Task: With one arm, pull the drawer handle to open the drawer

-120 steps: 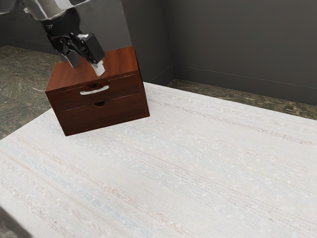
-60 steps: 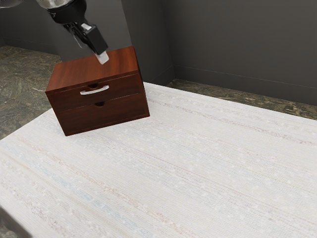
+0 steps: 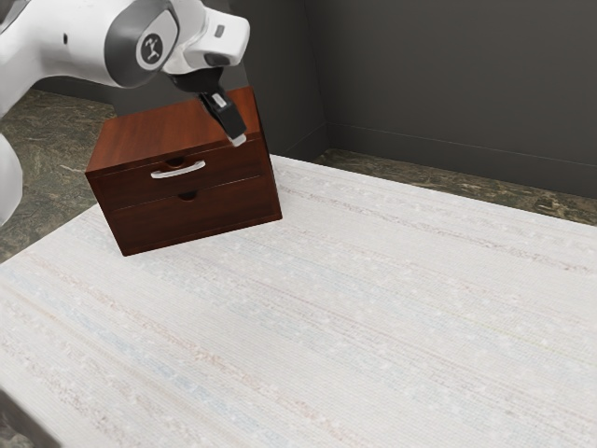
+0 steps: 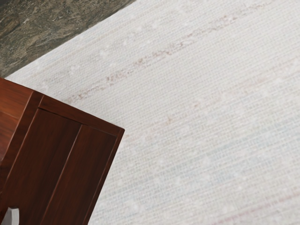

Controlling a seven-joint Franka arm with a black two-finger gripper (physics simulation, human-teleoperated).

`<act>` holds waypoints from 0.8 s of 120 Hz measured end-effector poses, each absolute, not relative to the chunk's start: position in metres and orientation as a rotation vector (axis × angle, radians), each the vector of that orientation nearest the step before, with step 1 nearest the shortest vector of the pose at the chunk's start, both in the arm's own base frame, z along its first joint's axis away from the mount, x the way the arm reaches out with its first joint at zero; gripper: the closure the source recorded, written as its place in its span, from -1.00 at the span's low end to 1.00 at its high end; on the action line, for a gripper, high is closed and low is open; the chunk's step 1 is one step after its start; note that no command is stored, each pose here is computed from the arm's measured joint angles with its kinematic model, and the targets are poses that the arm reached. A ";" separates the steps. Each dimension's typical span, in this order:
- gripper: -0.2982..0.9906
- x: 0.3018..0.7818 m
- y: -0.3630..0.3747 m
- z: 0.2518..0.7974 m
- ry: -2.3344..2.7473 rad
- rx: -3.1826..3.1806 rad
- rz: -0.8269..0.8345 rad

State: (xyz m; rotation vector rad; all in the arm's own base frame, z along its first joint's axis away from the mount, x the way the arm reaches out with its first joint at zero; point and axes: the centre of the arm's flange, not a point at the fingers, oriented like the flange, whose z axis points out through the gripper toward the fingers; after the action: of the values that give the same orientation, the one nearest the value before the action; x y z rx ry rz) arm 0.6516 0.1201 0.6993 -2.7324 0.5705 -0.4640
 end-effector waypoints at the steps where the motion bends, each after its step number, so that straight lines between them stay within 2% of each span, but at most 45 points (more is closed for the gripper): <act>1: -0.54 0.652 0.120 0.699 0.574 -2.729 -0.468; 25: -0.54 0.669 0.147 0.683 0.640 -2.653 -0.511; 49: -0.54 0.668 0.177 0.679 0.685 -2.604 -0.485; 96: -0.53 0.644 0.231 0.664 0.738 -2.601 -0.229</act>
State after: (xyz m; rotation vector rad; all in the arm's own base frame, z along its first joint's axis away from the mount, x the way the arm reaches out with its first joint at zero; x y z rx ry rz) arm 0.6440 0.2307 0.6644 -2.6009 0.7381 -0.2287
